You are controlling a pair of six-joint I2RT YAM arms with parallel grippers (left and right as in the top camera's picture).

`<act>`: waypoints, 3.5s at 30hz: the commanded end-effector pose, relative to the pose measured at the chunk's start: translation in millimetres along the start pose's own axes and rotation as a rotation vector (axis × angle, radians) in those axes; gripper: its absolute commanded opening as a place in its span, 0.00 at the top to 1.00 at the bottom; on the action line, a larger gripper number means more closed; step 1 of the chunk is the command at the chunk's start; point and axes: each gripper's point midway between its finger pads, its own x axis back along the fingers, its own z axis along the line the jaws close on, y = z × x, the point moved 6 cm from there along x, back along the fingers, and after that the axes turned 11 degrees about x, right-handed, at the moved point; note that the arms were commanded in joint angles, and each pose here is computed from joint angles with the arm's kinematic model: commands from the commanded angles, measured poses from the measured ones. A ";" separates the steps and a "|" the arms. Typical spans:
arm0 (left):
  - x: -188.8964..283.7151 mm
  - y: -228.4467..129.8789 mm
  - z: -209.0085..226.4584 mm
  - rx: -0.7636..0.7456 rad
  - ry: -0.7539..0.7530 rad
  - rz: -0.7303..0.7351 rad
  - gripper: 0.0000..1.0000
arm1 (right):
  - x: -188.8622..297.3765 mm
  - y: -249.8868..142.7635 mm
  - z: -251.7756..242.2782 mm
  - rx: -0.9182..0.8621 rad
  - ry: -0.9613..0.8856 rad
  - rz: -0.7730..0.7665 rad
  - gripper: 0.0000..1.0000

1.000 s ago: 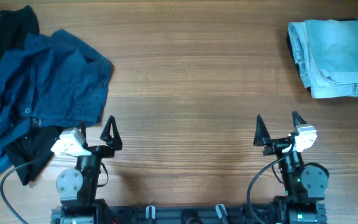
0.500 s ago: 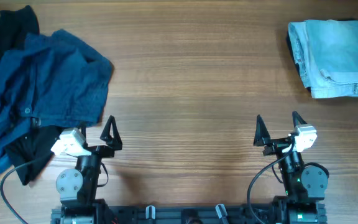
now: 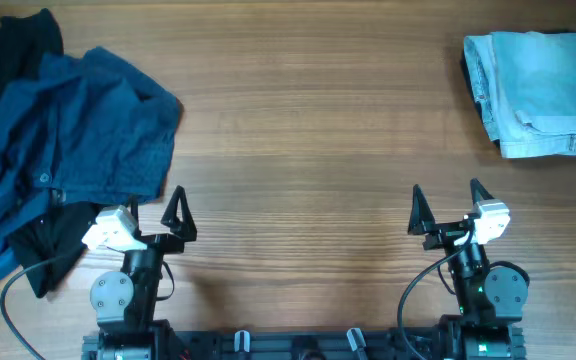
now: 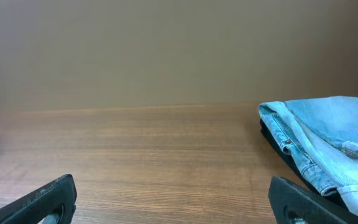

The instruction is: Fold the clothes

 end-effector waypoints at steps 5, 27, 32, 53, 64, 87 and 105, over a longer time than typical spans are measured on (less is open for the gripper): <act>-0.3 -2.4 0.7 -0.020 -0.003 0.002 0.00 | 0.2 0.9 2.6 0.007 0.020 -0.008 0.00; -0.3 -2.4 0.5 -0.020 -0.004 0.002 0.00 | 0.2 0.9 2.6 0.012 0.020 -0.008 0.00; -0.2 -4.0 -2.7 0.002 -0.032 0.019 0.00 | 0.2 1.4 2.7 0.011 0.021 -0.011 0.00; -27.8 40.0 -44.2 0.005 -0.057 0.143 0.00 | 4.4 34.8 12.8 -0.010 0.124 -0.188 0.00; -130.4 91.0 -88.1 0.040 -0.072 0.394 0.00 | -27.5 83.0 7.2 0.067 0.166 -0.114 0.00; -64.2 118.2 26.6 0.280 0.779 0.604 0.01 | -171.6 38.2 72.6 -0.382 0.517 0.784 0.03; -97.9 113.6 74.3 0.202 0.739 0.730 0.04 | -199.8 35.8 231.0 -0.254 0.693 0.788 0.07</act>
